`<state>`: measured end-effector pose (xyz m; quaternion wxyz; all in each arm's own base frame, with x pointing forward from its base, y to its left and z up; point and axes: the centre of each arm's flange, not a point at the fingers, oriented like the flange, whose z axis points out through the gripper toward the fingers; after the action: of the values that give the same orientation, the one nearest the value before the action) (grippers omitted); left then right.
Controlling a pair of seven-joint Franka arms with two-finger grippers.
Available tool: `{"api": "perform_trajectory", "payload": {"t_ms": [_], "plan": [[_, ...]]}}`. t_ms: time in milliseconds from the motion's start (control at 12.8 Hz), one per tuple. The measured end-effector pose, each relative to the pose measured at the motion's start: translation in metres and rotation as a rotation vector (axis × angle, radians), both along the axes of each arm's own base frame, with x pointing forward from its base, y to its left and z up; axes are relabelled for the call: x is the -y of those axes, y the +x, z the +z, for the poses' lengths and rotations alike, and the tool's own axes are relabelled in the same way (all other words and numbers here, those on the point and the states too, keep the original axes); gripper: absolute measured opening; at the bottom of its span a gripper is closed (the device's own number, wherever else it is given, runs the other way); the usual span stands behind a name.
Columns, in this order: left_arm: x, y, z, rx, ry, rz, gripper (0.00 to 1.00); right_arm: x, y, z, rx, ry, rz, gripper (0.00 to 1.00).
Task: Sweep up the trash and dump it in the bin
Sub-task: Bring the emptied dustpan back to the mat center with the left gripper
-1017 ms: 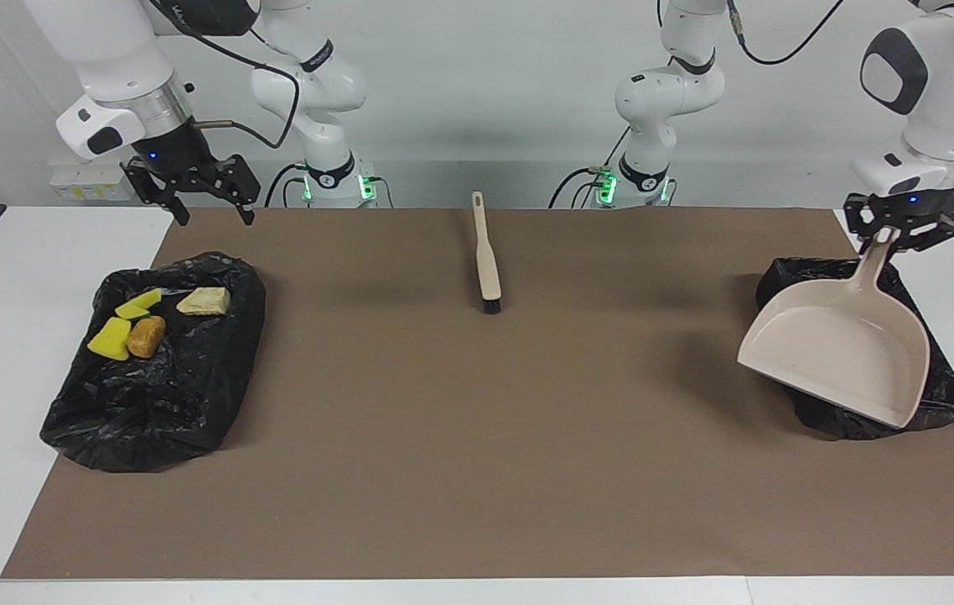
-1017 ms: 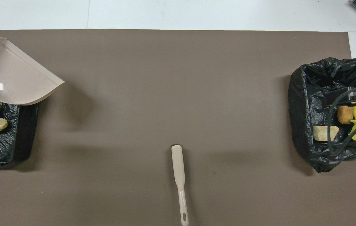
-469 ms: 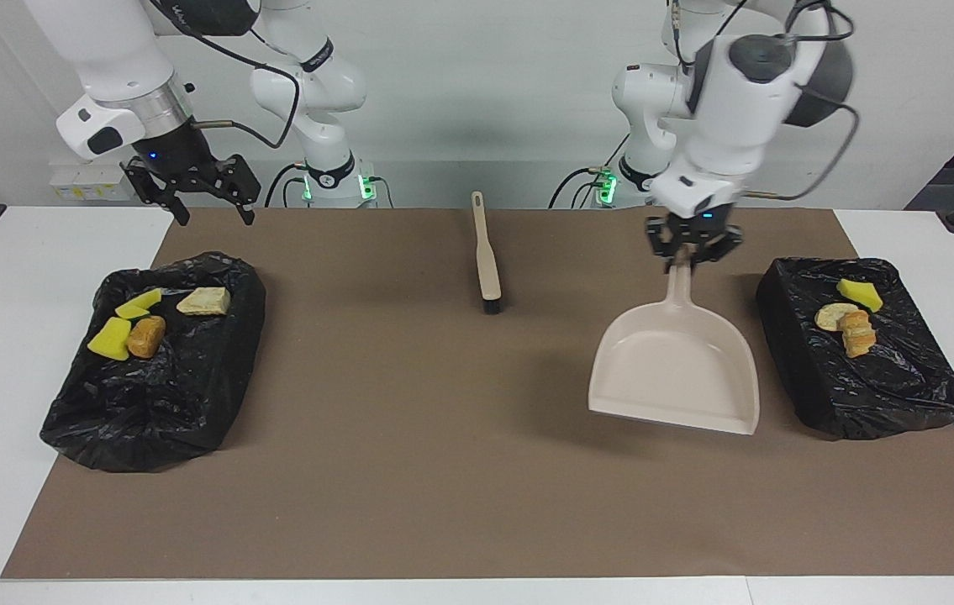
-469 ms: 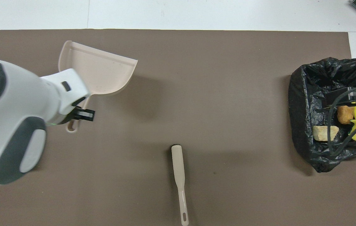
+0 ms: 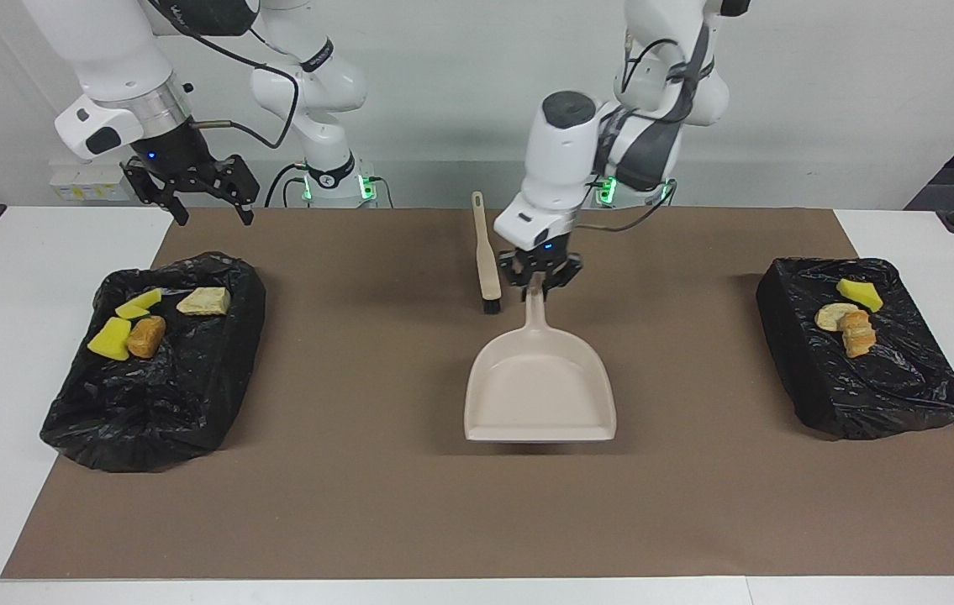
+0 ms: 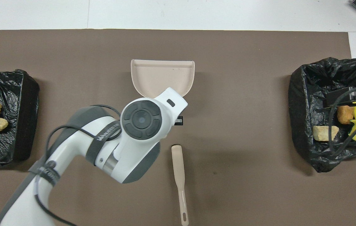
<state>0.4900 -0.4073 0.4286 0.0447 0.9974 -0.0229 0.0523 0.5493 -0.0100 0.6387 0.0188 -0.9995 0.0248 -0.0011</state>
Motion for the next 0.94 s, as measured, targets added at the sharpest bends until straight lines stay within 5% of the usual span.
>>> {"api": "perform_trajectory", "payload": {"t_ms": [313,782,939], "plan": [[0.026,0.012,-0.016,0.006,-0.099,0.025,0.31,-0.006,0.000,0.000,0.000,0.000,0.010,1.00],[0.059,-0.005,-0.064,-0.041,-0.089,0.040,0.31,-0.006,0.000,0.000,0.000,0.000,0.011,1.00],[0.055,-0.001,-0.066,-0.044,-0.090,0.093,0.51,-0.005,0.000,0.000,0.000,0.000,0.009,1.00]]}}
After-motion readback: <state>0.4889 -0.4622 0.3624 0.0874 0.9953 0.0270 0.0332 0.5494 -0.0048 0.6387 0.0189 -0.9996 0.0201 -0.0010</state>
